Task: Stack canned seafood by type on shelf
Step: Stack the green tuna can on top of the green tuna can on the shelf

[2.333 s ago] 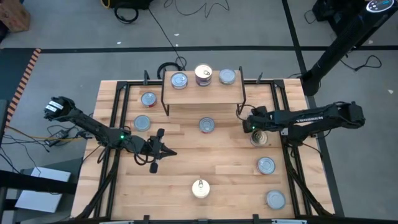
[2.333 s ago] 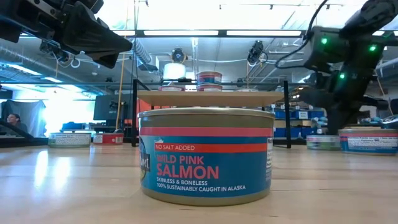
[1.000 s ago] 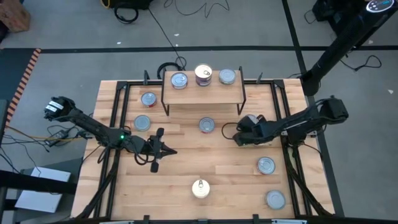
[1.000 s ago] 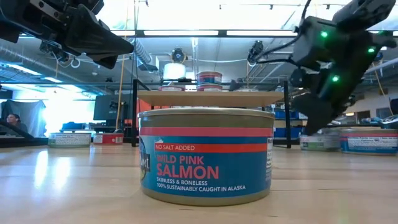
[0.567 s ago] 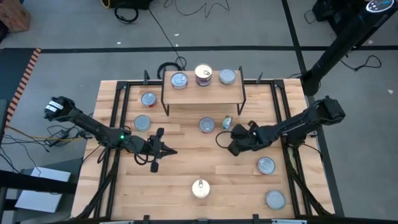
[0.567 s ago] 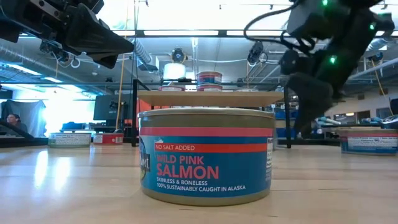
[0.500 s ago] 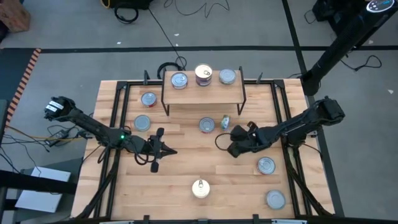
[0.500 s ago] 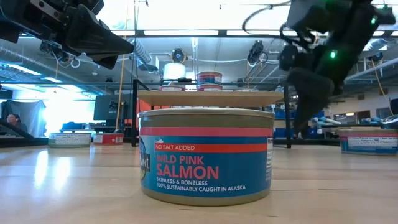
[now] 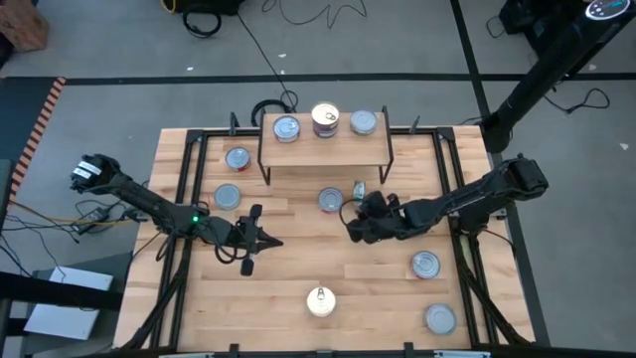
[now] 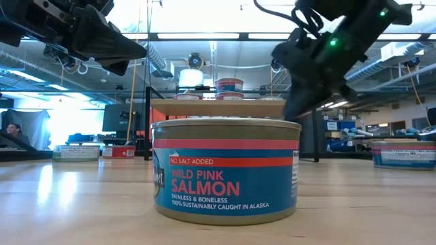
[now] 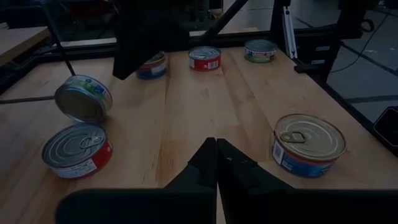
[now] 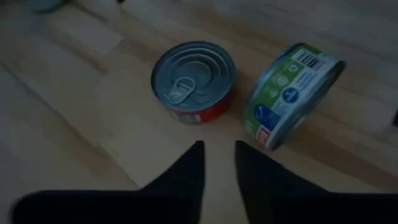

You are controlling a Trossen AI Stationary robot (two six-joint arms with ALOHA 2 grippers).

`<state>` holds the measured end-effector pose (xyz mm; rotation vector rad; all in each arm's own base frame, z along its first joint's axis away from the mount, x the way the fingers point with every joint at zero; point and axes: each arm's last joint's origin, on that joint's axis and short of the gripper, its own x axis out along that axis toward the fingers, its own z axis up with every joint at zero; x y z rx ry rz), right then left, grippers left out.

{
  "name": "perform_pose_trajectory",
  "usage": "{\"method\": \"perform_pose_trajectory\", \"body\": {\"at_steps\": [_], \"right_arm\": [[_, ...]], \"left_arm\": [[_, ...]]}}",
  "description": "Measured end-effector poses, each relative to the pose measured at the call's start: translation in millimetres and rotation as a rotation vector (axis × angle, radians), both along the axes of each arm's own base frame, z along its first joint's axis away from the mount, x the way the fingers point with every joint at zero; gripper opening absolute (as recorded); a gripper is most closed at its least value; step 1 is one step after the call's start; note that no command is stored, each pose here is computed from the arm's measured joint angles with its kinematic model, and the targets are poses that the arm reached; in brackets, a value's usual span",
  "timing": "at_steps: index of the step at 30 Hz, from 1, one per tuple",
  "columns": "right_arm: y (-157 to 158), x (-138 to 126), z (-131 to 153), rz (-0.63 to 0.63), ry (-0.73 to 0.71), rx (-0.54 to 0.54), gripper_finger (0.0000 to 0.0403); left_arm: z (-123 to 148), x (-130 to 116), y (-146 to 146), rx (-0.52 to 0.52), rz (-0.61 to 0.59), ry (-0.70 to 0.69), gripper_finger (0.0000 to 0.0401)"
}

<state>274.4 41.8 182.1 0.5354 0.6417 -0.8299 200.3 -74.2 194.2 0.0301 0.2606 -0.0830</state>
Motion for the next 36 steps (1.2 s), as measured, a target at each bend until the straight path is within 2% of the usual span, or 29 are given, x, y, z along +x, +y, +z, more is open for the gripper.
{"method": "perform_pose_trajectory", "body": {"at_steps": [7,12,17,24,36], "right_arm": [[-5.8,10.3,-11.0,-0.08,-0.04,-0.066,0.0231],[-8.1,17.5,-19.1,-0.143,-0.046,-0.128,0.0279],[-6.8,31.7,-17.8,-0.16,-0.02,-0.192,0.0283],[-12.6,40.6,-16.8,-0.263,0.098,-0.269,0.0282],[-51.2,47.7,-58.6,-0.446,0.207,-0.298,0.0282]], "left_arm": [[0.1,0.0,0.0,0.0,0.0,-0.001,0.0006],[-0.5,-0.3,-0.3,-0.011,0.004,0.006,0.0006],[-1.0,-0.4,-0.3,-0.013,0.006,0.011,0.0006],[-1.3,-0.7,-0.6,-0.014,0.01,0.014,0.0006],[-1.6,-0.8,-0.5,-0.016,0.011,0.017,0.0006]]}}
